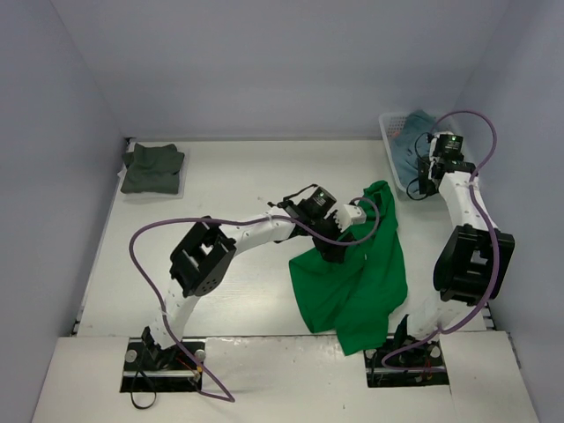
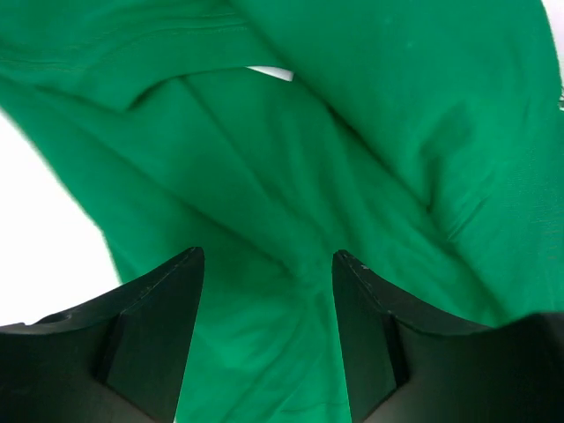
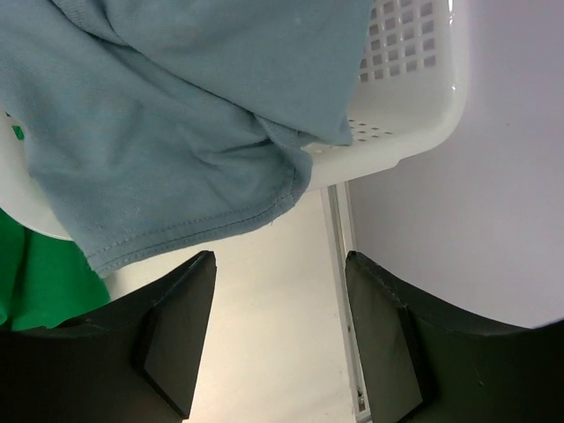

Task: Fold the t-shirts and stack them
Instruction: Move the tshirt to the center of the board

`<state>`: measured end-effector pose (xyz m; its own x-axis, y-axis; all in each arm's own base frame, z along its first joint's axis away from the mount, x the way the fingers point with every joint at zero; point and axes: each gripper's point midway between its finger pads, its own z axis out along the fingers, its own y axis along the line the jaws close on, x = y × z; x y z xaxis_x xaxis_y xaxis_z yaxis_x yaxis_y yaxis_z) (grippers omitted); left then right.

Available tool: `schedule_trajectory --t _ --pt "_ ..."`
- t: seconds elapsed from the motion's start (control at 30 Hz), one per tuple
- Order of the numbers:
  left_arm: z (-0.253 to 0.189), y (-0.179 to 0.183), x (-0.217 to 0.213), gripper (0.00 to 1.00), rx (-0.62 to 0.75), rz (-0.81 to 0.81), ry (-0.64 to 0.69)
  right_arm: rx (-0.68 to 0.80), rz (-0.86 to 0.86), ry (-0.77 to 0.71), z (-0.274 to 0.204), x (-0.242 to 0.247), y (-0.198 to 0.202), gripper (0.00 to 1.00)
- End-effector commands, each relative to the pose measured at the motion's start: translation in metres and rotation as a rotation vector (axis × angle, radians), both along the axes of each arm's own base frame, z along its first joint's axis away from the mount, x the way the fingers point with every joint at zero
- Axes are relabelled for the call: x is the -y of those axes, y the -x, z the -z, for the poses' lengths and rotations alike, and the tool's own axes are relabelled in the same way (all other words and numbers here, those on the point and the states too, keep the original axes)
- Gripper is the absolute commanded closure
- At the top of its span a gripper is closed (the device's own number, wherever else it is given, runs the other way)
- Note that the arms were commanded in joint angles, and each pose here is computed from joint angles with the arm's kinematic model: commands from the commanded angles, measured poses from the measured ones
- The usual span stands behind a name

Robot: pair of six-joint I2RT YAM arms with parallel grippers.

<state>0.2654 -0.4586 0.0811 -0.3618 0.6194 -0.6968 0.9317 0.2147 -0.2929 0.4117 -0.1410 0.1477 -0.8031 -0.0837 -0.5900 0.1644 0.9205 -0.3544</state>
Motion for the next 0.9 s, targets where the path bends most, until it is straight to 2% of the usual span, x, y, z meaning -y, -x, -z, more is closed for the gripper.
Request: schedule_trajectory --t 0.0,0.4,0.7,0.87 --pt "-0.052 -0.001 0.023 0.46 0.057 0.013 0.116 0.106 -0.007 -0.017 -0.035 -0.005 -0.007 0.43" --pt "-0.033 0.005 0.027 0.46 0.078 0.028 0.072 0.118 -0.043 -0.05 -0.038 -0.014 -0.005 0.42" --pt "-0.012 0.007 0.028 0.46 0.038 0.032 0.041 0.113 -0.049 -0.052 -0.036 -0.015 -0.005 0.42" --pt "-0.004 0.007 0.027 0.53 0.03 0.028 0.027 0.112 -0.048 -0.053 -0.035 -0.015 -0.005 0.43"
